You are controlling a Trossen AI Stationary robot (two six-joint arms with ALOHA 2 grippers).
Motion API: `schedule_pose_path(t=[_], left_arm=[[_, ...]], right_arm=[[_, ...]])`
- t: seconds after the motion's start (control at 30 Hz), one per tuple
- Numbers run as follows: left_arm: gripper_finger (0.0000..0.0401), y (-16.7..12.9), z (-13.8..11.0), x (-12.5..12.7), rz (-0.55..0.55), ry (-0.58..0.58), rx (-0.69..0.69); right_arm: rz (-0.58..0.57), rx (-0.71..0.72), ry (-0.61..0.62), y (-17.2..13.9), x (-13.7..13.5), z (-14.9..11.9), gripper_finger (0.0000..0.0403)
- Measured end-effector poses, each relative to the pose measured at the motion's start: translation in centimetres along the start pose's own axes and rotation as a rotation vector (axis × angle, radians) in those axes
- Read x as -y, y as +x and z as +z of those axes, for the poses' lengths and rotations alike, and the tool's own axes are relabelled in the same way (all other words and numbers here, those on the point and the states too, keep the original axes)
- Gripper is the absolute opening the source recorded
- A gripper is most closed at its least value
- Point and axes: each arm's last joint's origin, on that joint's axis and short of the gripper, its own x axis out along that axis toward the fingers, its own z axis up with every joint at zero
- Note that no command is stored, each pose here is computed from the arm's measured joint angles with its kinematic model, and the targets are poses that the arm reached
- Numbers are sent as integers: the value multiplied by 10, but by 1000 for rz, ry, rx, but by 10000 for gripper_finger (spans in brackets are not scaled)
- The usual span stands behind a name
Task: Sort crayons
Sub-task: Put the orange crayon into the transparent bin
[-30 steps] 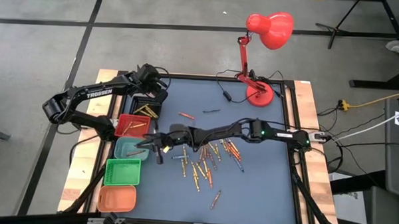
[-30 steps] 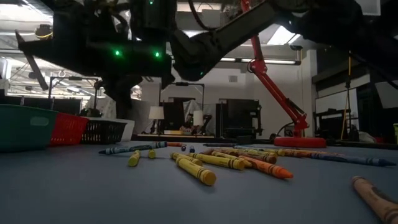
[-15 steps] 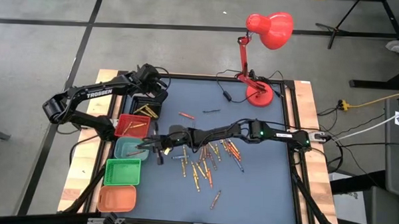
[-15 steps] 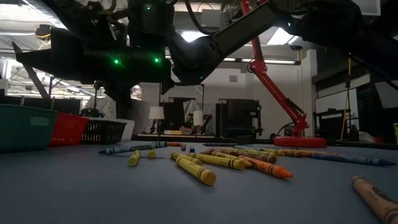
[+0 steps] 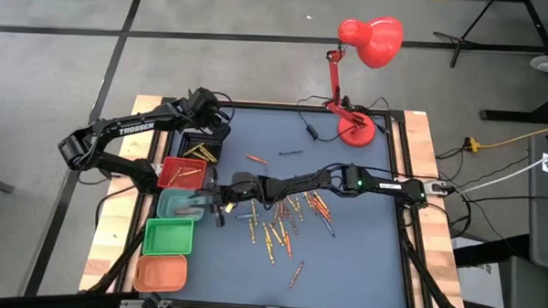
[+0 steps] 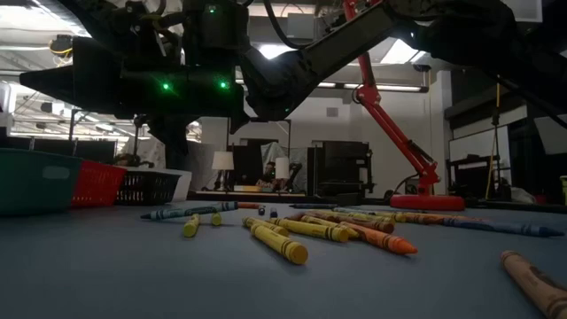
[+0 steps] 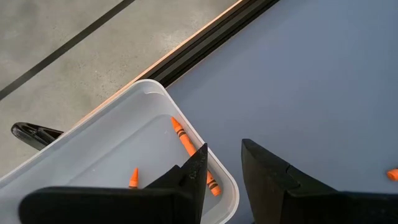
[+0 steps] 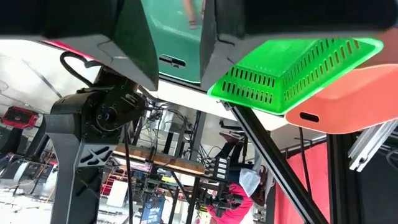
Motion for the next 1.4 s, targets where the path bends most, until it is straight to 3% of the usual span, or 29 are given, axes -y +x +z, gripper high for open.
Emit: schedule_pose_path(t=[0.17,0.47,1.0,1.4], left_arm=[[82,0,0,0,0,0,0],[82,-1,0,6,-27,39,4],[82,-12,3,47,-404,220,94],[82,-28,-8,87,-528,397,121]], right_arm=[[11,-66,101,-1,0,1,117],[56,-297,100,-16,7,51,117],[216,-792,60,-85,6,123,117],[311,-1142,145,-132,-2,136,117]])
